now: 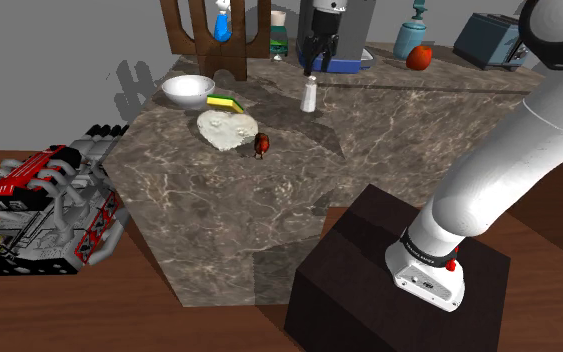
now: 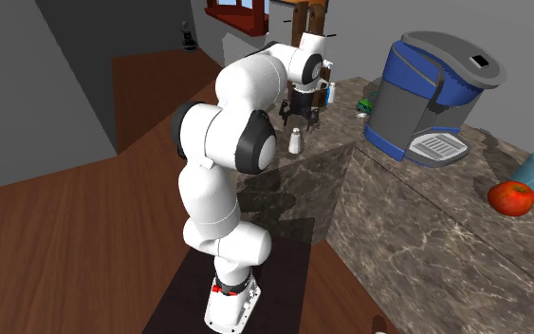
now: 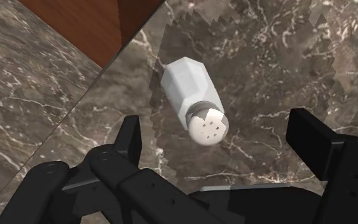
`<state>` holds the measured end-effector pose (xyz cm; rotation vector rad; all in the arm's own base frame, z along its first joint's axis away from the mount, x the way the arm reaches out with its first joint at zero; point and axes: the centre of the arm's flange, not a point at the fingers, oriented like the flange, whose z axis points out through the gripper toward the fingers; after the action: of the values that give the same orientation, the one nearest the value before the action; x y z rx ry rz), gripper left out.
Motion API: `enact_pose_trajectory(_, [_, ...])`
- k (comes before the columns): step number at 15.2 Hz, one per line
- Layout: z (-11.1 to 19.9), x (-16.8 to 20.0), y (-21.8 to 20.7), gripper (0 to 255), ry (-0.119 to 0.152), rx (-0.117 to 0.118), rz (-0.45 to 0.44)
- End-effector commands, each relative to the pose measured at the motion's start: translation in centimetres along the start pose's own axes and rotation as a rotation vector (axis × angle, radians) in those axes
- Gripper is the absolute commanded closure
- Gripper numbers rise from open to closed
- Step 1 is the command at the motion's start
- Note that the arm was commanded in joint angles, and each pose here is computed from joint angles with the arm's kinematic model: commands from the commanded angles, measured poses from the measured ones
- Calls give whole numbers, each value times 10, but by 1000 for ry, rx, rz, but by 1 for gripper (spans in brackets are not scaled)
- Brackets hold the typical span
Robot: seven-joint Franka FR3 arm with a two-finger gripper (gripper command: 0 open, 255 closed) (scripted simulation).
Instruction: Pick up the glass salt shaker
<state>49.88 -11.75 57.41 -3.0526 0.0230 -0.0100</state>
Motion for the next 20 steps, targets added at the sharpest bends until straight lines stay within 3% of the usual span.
enact_pose_trajectory(1, [8, 2, 2, 0, 1, 1, -1])
enact_pose_trajectory(7, [32, 2, 4, 0, 1, 1, -1])
enact_pose_trajectory(8, [32, 3, 4, 255, 1, 0, -1])
enact_pose_trajectory(17, [32, 2, 4, 255, 1, 1, -1])
enact_pose_trajectory(20, [17, 2, 2, 255, 1, 1, -1])
